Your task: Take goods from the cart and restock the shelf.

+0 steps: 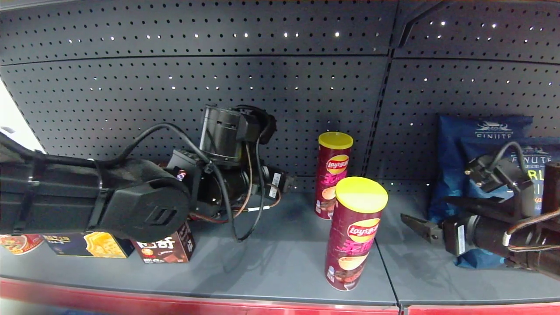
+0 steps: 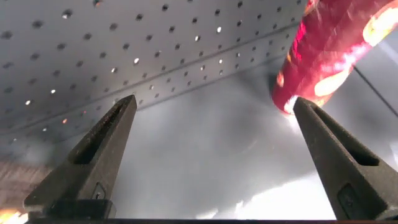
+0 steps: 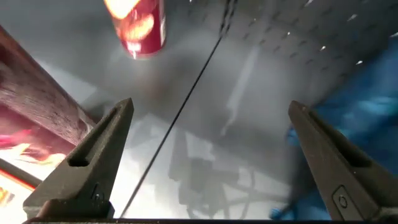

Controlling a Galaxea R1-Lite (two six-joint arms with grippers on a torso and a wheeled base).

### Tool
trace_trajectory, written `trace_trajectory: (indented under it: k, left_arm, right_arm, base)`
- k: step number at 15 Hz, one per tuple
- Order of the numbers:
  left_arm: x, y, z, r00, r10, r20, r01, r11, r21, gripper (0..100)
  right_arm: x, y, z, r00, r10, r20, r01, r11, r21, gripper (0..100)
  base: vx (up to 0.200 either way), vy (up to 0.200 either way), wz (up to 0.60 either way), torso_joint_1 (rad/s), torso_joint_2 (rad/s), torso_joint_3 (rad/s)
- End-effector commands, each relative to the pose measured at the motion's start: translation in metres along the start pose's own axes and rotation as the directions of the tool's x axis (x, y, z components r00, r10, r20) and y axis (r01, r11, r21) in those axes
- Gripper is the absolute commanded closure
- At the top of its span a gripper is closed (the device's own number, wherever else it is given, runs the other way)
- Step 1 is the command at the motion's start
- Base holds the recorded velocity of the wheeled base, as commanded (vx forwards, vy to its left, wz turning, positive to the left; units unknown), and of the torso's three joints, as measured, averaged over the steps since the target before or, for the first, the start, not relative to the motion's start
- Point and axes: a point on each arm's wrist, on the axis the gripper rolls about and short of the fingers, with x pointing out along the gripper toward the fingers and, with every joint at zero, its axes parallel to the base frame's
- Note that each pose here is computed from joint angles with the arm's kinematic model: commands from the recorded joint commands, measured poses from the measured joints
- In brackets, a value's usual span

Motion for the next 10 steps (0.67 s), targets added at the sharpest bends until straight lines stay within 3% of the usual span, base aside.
trace_trajectory:
  k: [1, 5, 10]
  left_arm:
    - [-0.036, 0.011, 0.006, 0.999, 0.004, 0.042, -0.003, 1.000, -0.015, 0]
    - [-0.077, 0.025, 0.006, 0.996, 0.014, 0.087, -0.011, 0.999, -0.034, 0]
    - [-0.136, 0.059, -0.004, 0.985, 0.081, 0.155, -0.069, 0.994, -0.081, 0]
  right_arm:
    - [-0.027, -0.006, 0.009, 0.996, -0.021, 0.089, 0.020, 1.000, 0.014, 0]
    - [-0.043, -0.008, 0.020, 0.985, -0.061, 0.161, 0.057, 0.998, 0.026, 0]
    - [-0.068, 0.000, 0.023, 0.968, -0.086, 0.235, 0.079, 0.996, 0.037, 0]
  base:
    - [0.000, 0.000, 0.00, 0.000, 0.00, 0.000]
    - [0.000, 0.000, 0.00, 0.000, 0.00, 0.000]
    - [0.000, 0.000, 0.00, 0.000, 0.00, 0.000]
